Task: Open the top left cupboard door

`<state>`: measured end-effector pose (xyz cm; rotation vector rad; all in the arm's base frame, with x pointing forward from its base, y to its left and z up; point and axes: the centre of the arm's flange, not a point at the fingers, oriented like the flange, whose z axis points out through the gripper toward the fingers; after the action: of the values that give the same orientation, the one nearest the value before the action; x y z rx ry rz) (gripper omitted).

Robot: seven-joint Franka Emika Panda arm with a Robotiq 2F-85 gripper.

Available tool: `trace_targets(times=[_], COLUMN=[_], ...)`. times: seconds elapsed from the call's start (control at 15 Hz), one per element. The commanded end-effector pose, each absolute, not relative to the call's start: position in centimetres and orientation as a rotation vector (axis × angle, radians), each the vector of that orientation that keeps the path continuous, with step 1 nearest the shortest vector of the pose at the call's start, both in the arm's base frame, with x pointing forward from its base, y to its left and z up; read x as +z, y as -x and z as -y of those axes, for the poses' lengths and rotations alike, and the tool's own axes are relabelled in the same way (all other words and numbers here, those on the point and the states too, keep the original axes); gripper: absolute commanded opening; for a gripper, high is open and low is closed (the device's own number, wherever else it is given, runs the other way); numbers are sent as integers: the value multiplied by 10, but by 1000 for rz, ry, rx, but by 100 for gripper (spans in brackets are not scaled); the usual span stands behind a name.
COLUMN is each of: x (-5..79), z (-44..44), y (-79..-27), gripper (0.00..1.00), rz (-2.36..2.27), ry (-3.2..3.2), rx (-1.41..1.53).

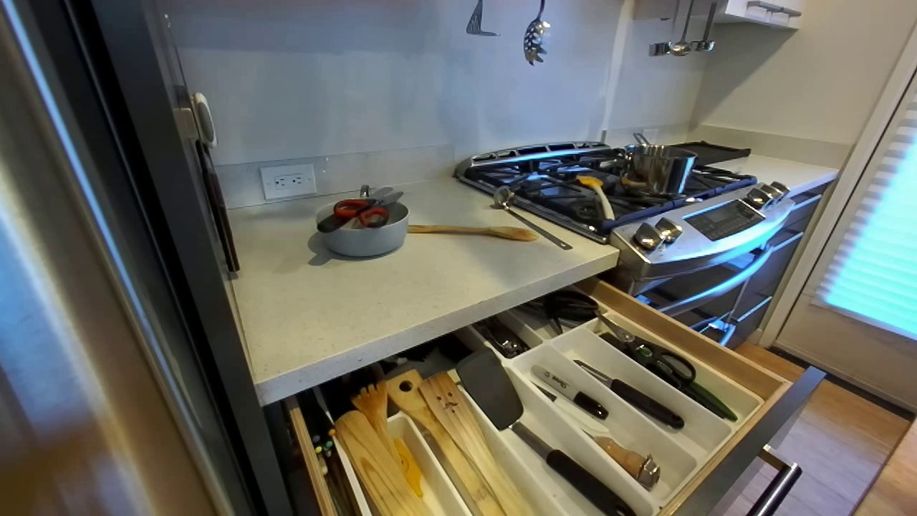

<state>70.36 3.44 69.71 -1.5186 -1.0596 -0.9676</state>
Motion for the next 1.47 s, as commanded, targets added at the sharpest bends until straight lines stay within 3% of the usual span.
trace_targets(times=[0.0, 0.27, 0.67, 1.4], x=[704, 717, 722, 678], z=[-32, -24, -11, -25], y=[-695, -700, -711, -789], gripper=[100, 100, 100, 100], rz=[1029, 1061, 1049, 1057], ry=[1691, 1873, 2208, 2229], rx=[-896, -1046, -1050, -1496])
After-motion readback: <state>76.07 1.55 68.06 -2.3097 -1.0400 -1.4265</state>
